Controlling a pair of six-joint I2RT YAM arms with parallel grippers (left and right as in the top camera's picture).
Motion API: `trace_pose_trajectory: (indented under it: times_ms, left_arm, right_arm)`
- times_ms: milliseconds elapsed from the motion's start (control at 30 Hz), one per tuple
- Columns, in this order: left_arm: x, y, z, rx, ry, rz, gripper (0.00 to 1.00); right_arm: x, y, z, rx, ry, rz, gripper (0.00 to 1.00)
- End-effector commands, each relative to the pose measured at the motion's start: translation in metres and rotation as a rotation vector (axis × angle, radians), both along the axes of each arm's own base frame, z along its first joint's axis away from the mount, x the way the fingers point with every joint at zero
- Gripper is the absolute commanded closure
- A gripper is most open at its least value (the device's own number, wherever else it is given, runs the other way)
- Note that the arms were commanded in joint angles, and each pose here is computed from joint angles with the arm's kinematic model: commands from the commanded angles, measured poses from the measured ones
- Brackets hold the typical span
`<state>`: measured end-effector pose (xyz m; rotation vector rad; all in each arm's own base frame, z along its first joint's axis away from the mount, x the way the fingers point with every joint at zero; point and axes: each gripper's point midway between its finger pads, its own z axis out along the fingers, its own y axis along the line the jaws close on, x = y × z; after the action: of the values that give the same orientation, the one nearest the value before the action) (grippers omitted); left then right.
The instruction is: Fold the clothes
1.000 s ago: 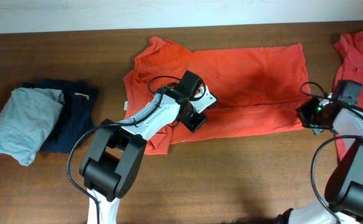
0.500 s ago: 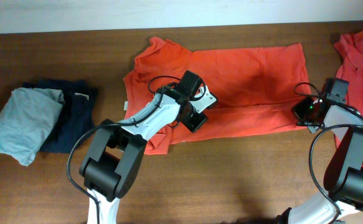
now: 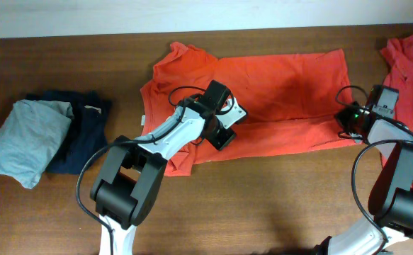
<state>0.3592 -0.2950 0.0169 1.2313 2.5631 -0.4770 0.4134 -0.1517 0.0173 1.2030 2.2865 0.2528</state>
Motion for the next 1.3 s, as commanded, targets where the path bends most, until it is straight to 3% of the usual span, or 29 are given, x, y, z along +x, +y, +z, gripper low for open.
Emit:
trace_pose_trajectory:
  times_ms: [0,200,267,567,867,1067,1267]
  left_arm:
    - [0.001,0.0,-0.001,-0.002,0.006,0.007,1.0]
    - [0.001,0.0,-0.001,-0.002,0.006,0.007,0.99]
    - [0.001,0.0,-0.001,0.0,0.004,0.008,1.0]
    - [0.008,0.001,0.009,0.017,-0.011,0.018,0.99]
    - [0.046,0.016,0.074,0.133,-0.112,0.138,0.99]
    - [0.063,0.038,0.132,0.151,-0.135,0.249,0.99]
    - [0.069,0.069,0.193,0.144,-0.158,0.313,1.0]
  right_arm:
    - [0.01,-0.007,0.005,-0.031,-0.041,-0.015,0.96]
    - [0.02,-0.004,0.014,-0.02,-0.098,0.017,0.96]
    - [0.024,0.02,0.027,0.049,-0.149,0.165,0.96]
    - [0.003,0.079,0.062,0.115,-0.165,0.456,0.95]
    - [-0.024,0.152,0.039,0.098,0.028,0.635,0.94]
    - [-0.024,0.178,0.01,-0.057,0.137,0.714,0.91]
    - [-0.023,0.195,-0.011,-0.059,0.162,0.755,0.91]
